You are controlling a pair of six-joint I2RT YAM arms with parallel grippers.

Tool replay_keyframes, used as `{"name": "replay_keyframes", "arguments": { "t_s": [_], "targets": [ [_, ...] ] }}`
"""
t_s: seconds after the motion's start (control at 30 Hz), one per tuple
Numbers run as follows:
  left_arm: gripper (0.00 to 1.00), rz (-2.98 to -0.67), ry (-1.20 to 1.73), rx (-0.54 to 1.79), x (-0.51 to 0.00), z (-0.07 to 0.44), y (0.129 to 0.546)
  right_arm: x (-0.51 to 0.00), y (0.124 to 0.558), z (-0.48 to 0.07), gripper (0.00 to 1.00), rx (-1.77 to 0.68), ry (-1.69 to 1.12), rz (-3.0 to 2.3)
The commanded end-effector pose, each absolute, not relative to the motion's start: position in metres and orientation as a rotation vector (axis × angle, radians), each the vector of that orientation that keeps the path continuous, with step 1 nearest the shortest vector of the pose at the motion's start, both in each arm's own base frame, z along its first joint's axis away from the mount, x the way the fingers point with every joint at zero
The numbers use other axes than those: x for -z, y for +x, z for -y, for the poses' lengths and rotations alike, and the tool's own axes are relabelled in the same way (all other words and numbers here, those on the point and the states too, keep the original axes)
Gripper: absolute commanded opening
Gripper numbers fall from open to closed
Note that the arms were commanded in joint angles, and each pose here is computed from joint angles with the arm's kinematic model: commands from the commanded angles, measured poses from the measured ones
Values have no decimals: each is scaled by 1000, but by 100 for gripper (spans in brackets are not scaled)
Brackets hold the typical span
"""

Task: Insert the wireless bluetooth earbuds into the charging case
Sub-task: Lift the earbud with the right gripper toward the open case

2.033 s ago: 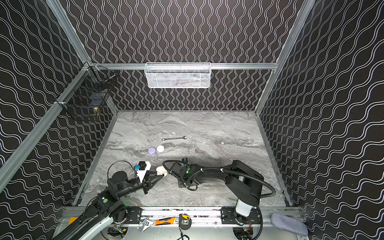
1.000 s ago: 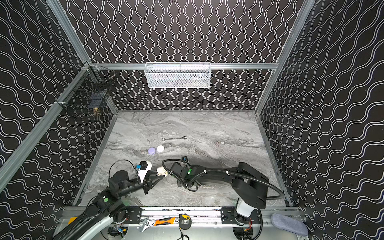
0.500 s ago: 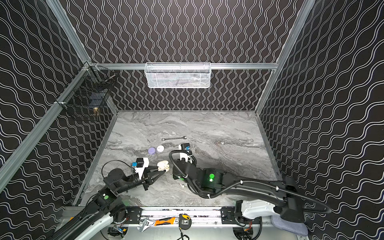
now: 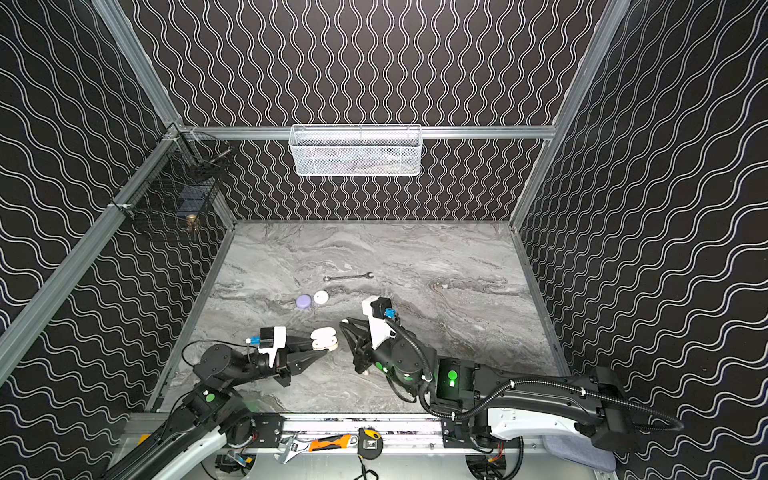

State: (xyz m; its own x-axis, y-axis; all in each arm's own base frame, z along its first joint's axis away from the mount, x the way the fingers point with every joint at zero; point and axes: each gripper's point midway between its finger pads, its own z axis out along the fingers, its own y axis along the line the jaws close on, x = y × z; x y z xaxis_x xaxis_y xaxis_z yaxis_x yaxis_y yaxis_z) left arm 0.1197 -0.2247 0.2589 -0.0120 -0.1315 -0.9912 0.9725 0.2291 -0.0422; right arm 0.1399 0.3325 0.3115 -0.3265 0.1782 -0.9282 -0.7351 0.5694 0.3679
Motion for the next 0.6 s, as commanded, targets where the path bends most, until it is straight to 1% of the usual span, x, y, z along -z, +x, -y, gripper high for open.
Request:
{"name": "replay_keyframes", "arguments": {
  "t_s": [0.0, 0.2, 0.57],
  "targets": [
    [0, -1136, 967, 1118, -274, 225, 110, -343, 119, -340, 11, -1139, -538, -1479],
    [0, -1143, 972, 1108, -273, 225, 111, -350, 98, -347, 10, -1164, -616, -1385],
    [0, -1154, 968, 1093, -274, 222, 110, -332, 113, -358, 9, -1051, -578, -1435]
  ]
}}
